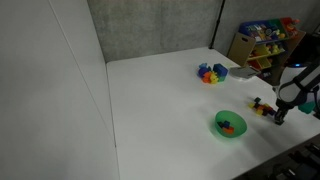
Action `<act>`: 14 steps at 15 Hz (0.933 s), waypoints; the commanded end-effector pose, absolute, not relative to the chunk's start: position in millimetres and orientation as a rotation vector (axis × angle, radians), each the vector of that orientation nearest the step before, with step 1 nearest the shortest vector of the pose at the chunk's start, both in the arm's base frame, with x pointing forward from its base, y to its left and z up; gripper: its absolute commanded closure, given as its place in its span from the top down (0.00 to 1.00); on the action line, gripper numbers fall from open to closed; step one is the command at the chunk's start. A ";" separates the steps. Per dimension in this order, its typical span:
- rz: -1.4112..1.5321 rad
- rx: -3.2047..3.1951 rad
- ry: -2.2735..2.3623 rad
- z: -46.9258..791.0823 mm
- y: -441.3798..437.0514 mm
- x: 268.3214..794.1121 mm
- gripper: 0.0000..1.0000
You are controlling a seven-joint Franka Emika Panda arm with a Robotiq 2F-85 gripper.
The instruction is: Put one small blue block inside the green bowl
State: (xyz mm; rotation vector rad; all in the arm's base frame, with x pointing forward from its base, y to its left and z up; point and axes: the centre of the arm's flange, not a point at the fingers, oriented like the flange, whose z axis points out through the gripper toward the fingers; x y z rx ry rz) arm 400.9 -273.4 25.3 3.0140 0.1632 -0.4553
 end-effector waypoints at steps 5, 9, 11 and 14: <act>-0.386 2.954 0.248 95.6 -218.6 438.2 0.10; -0.297 2.911 0.320 140.3 -146.7 462.8 0.10; -0.248 2.904 0.358 163.9 -104.7 468.7 0.10; -0.190 2.914 0.403 194.7 -49.1 469.0 0.10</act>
